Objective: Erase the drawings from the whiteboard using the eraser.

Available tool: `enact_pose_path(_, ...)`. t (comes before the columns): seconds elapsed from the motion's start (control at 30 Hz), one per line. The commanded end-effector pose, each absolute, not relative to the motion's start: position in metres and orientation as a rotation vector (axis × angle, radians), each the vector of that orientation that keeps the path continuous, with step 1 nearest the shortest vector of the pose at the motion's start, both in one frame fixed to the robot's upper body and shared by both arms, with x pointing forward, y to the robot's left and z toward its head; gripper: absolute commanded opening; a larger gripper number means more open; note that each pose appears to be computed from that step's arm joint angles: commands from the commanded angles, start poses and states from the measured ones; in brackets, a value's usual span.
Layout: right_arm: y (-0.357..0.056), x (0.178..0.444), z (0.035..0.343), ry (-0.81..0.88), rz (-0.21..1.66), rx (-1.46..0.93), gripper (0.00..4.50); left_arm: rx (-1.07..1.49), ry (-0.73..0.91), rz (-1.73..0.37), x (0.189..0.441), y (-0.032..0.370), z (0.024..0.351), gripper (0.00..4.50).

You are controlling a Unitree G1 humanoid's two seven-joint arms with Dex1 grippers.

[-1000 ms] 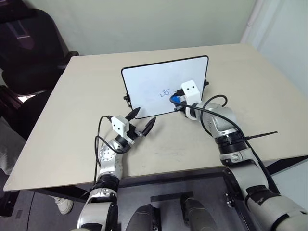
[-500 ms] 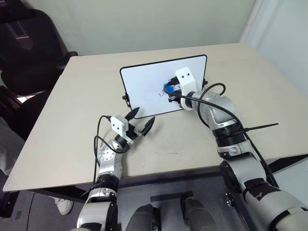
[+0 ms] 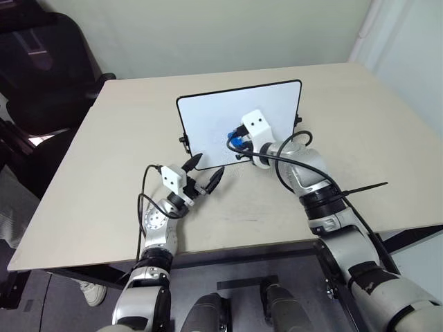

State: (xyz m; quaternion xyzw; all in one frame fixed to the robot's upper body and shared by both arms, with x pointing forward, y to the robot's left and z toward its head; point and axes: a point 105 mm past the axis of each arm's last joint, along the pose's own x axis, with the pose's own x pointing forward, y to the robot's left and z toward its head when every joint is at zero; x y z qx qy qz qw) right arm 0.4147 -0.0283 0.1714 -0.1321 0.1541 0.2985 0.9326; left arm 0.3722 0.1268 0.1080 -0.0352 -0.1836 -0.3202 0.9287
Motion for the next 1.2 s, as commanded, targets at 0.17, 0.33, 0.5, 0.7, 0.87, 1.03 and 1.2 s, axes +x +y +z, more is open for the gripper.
enact_pose_path(0.17, -0.054, 0.438, 0.198, 0.255, 0.435, -0.266, 0.39, -0.094, -0.368, -0.637, 0.371, 0.126, 0.101, 4.5)
enact_pose_path(0.33, -0.075, 0.449, 0.195, 0.272, 0.335, -0.243, 0.39, -0.089, -0.372, -0.634, 0.371, 0.128, 0.102, 4.5)
enact_pose_path(0.5, -0.081, 0.451, 0.198, 0.269, 0.299, -0.222, 0.39, -0.087, -0.374, -0.637, 0.371, 0.128, 0.103, 4.5)
enact_pose_path(0.7, -0.078, 0.449, 0.2, 0.259, 0.326, -0.213, 0.39, -0.088, -0.374, -0.641, 0.371, 0.127, 0.102, 4.5)
enact_pose_path(0.87, -0.038, 0.431, 0.204, 0.215, 0.522, -0.258, 0.39, -0.089, -0.374, -0.645, 0.37, 0.127, 0.102, 4.5)
enact_pose_path(1.03, -0.011, 0.415, 0.2, 0.216, 0.647, -0.296, 0.39, -0.088, -0.374, -0.645, 0.369, 0.126, 0.102, 4.5)
enact_pose_path(1.2, -0.005, 0.413, 0.194, 0.248, 0.678, -0.308, 0.39, -0.083, -0.377, -0.632, 0.368, 0.13, 0.102, 4.5)
